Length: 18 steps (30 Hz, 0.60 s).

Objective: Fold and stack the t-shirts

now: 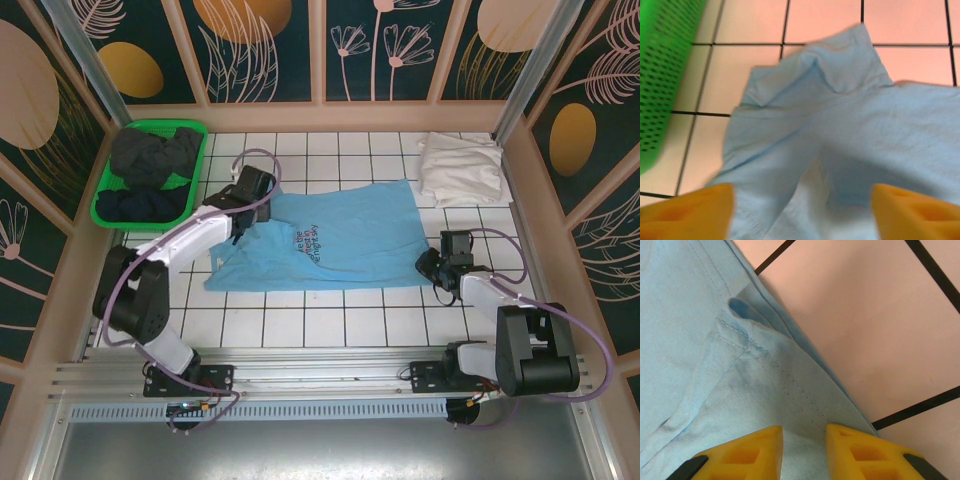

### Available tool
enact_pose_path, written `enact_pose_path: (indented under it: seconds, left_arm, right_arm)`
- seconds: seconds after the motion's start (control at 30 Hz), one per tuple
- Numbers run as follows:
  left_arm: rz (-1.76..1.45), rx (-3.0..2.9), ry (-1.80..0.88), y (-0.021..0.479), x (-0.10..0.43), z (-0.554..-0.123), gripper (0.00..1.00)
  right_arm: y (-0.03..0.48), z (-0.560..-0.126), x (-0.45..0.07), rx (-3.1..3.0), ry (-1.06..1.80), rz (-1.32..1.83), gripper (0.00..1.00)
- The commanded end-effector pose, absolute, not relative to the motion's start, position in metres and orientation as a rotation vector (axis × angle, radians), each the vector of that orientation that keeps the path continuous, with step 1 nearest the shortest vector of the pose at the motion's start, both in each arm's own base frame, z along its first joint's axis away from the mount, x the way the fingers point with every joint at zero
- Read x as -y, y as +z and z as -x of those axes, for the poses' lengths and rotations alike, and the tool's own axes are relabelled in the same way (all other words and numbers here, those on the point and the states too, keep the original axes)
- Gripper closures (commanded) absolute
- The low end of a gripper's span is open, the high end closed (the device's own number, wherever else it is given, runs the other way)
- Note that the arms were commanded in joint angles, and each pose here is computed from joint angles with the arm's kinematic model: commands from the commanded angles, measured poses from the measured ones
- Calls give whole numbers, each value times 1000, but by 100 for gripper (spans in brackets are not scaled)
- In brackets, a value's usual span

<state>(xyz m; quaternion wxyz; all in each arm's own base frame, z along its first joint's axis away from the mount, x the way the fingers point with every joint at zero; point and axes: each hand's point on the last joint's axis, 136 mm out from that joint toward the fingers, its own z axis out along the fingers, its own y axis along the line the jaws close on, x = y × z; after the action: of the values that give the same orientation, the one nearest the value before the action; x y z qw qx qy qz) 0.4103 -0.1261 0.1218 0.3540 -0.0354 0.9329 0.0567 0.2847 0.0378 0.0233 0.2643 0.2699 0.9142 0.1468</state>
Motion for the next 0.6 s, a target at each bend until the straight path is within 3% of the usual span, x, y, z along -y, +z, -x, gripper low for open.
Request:
enact_pose_path:
  seconds: [0.0, 0.03, 0.07, 0.2, 0.37, 0.53, 0.57]
  left_arm:
    - [110, -2459, 129, 92, 126, -414, 12]
    - [132, -2465, 126, 89, 122, -415, 4]
    - [157, -2464, 134, 89, 116, -415, 2]
    - [233, -2458, 158, 94, 91, -397, 1]
    - [294, -2525, 103, 80, 77, -343, 3]
    - [372, -2640, -2, 40, 75, -291, 18]
    - [386, -2652, -2, 34, 73, -284, 26]
  right_arm:
    - [27, -282, -33, -2469, 376, -723, 71]
    - [27, -282, -33, -2471, 375, -722, 71]
    - [27, -282, -33, -2471, 376, -722, 71]
    - [29, -281, -34, -2468, 384, -712, 71]
    - [36, -281, -35, -2451, 396, -703, 71]
    - [40, -286, -34, -2448, 383, -694, 71]
    - [39, -287, -33, -2448, 376, -692, 71]
